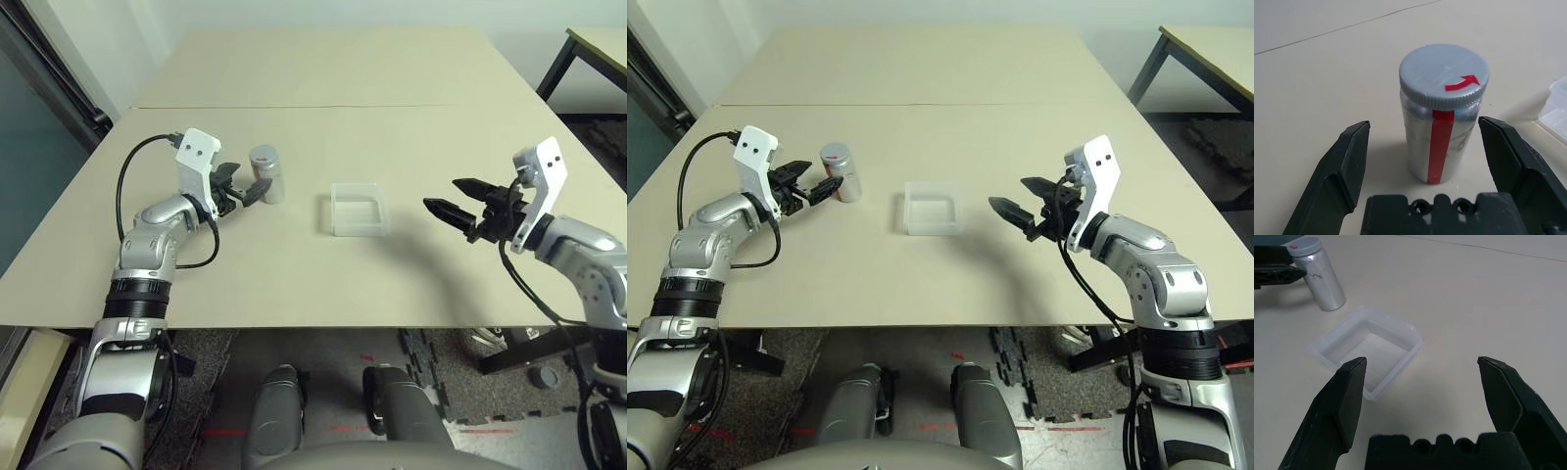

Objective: Pour the medicine from the bottle into the box.

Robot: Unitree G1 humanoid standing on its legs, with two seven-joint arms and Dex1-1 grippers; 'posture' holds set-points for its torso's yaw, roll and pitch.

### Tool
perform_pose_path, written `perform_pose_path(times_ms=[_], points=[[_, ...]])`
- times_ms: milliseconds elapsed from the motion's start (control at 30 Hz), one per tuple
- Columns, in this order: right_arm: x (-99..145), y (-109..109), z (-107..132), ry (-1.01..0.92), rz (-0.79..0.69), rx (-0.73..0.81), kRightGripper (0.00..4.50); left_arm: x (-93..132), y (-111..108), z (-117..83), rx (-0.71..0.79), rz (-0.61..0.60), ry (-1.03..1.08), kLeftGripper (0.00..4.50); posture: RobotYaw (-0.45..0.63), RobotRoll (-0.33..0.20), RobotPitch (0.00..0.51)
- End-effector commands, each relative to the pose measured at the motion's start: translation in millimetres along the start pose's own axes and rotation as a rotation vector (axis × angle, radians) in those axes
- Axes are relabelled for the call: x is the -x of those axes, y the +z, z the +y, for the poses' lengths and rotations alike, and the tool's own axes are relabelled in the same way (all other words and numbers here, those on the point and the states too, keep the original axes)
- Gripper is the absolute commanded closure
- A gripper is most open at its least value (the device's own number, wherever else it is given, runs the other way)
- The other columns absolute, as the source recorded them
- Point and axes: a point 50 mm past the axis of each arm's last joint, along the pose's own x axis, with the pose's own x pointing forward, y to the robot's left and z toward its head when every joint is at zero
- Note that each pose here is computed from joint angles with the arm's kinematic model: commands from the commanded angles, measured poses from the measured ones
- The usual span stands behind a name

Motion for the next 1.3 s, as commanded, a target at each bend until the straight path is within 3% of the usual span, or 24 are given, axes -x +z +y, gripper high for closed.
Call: perform_pose_path(times_ms=[33,800,1300], points=[[0,1,2,0.000,-0.007,0.011,0.00,-6,-3,-2,-0.016,0.013,-0.018,0.05,0.00,0.000,0.092],[-1,-4,12,0.067,0.015,-0.001,0.00,-38,-12,-10,-0.014,0.034,-0.046,0.05,-0.04,0.000,0.092],[-5,1,20,0.141,0.045,0.019,0.00,-40,-21,-8,0.015,0.053,-0.014,0.05,-0.04,0.000,0.089]])
